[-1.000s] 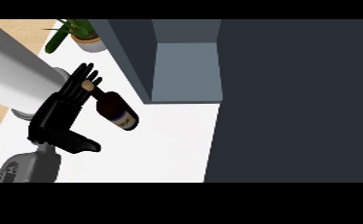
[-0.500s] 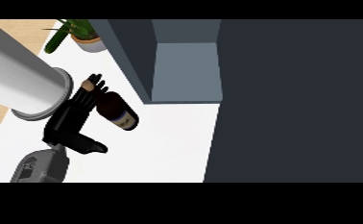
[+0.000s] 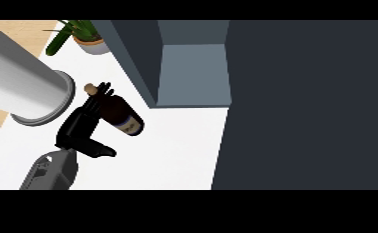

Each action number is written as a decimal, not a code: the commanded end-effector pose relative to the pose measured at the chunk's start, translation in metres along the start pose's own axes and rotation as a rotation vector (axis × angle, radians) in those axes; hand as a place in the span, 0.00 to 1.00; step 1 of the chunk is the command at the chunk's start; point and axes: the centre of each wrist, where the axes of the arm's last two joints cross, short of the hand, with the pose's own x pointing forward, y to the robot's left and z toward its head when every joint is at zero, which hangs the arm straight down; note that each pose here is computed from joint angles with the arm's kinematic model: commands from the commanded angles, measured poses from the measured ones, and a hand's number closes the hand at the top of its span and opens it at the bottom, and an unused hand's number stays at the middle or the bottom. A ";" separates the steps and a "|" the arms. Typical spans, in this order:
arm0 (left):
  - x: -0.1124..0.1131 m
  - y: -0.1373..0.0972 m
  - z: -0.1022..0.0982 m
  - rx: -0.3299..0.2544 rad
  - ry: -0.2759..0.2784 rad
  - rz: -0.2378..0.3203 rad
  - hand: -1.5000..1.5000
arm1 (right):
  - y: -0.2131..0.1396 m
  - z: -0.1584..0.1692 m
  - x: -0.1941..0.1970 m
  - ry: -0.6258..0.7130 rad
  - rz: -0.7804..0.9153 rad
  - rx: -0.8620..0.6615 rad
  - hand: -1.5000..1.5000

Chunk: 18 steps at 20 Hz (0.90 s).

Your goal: Pick up the wine, place it into the cabinet and close the cabinet

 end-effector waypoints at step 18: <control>-0.038 -0.011 -0.029 -0.031 0.007 0.121 1.00 | 0.000 0.013 0.009 0.027 -0.039 0.055 0.00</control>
